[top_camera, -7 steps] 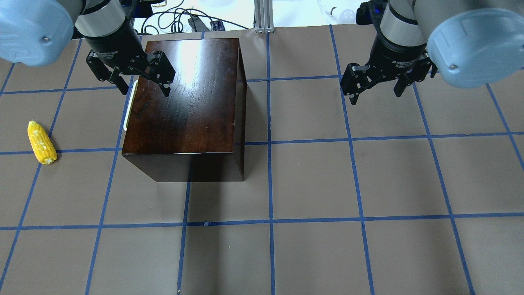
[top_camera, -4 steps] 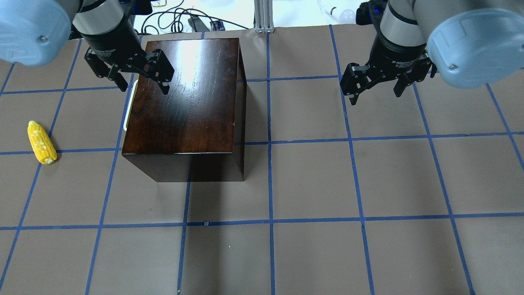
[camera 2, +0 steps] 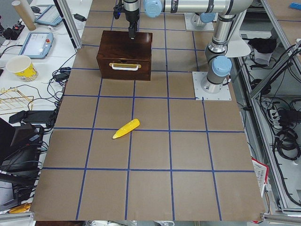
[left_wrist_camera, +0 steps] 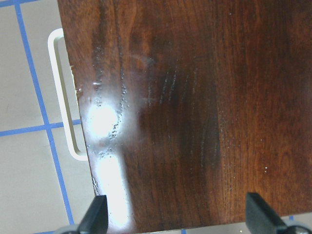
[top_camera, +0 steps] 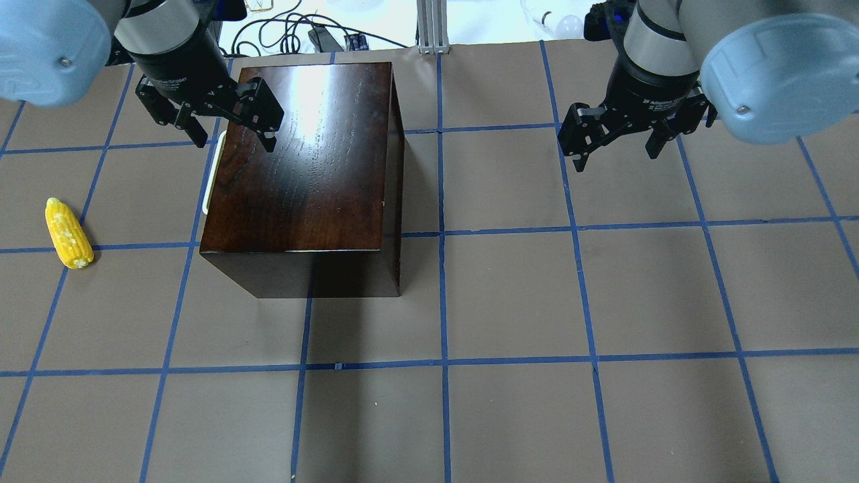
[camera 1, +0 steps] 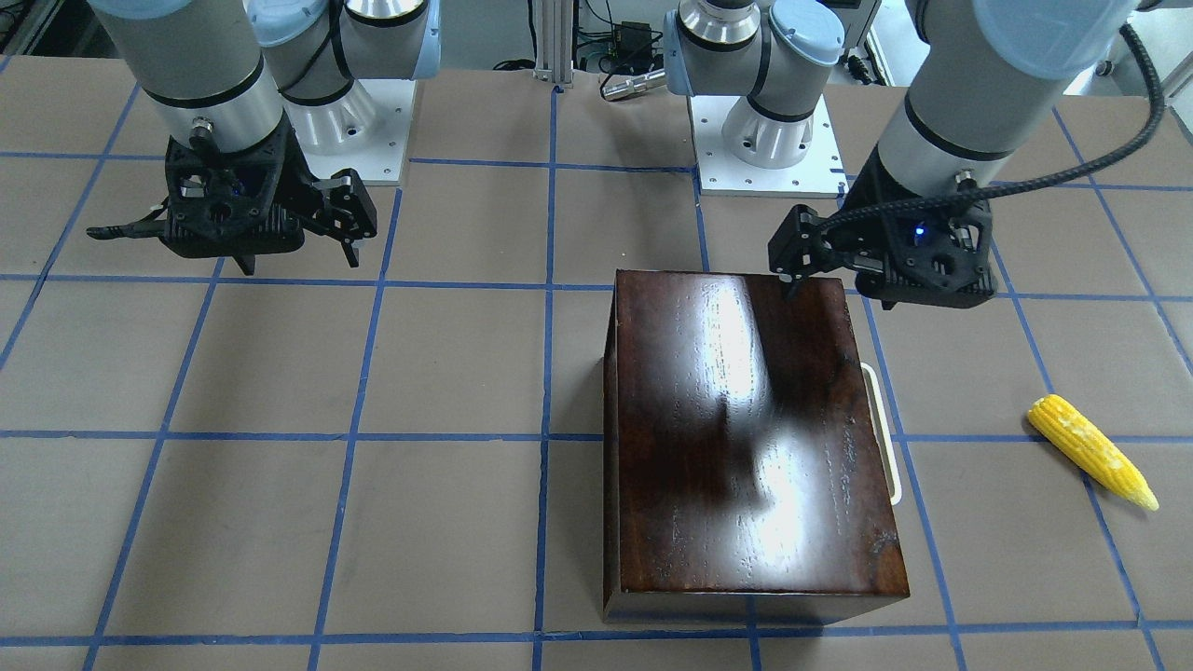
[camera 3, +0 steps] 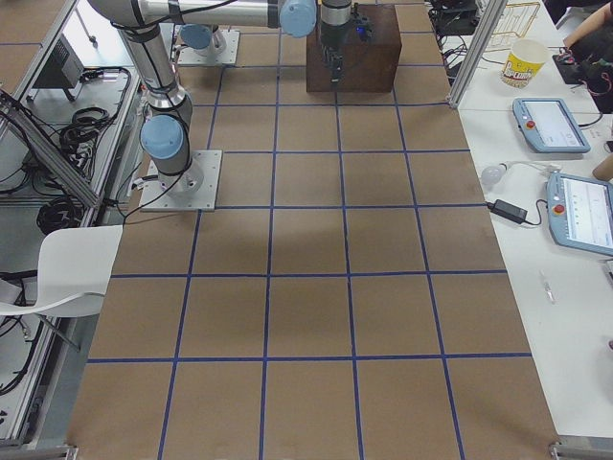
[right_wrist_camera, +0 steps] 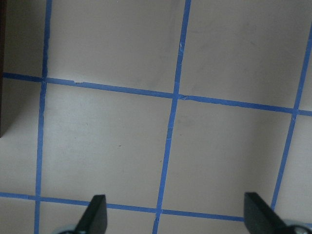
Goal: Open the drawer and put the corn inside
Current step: 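Move the left gripper down beside the cabinet toward the white drawer handle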
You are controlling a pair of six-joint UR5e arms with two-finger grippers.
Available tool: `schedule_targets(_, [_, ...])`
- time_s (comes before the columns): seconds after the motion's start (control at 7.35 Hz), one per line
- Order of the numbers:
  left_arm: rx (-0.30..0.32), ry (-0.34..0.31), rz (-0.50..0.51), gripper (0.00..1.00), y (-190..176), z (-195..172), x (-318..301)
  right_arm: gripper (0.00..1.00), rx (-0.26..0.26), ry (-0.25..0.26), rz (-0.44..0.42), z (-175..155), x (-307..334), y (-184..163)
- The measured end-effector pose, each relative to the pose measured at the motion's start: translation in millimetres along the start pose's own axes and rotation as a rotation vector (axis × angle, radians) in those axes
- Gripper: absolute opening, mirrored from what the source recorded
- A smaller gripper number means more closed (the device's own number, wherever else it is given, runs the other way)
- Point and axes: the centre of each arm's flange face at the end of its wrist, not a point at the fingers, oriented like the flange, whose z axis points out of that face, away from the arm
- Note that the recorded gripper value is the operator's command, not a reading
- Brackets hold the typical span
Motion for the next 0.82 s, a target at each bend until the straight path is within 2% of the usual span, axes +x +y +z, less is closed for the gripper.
schedule_targets(0.27, [0.011, 0.011, -0.050, 1.00, -3.2, -4.2, -85.0, 1.00, 0.000, 0.000, 0.000, 0.0, 0.2, 0.0])
schedule_targets(0.54, [0.012, 0.034, -0.016, 1.00, -4.7, 3.2, -152.7, 1.00, 0.000, 0.000, 0.001, 0.0, 0.8, -0.1])
schedule_targets(0.82, [0.016, 0.076, 0.025, 1.00, -14.6, 29.9, -196.1, 1.00, 0.000, 0.000, 0.002, 0.0, 1.0, -0.2])
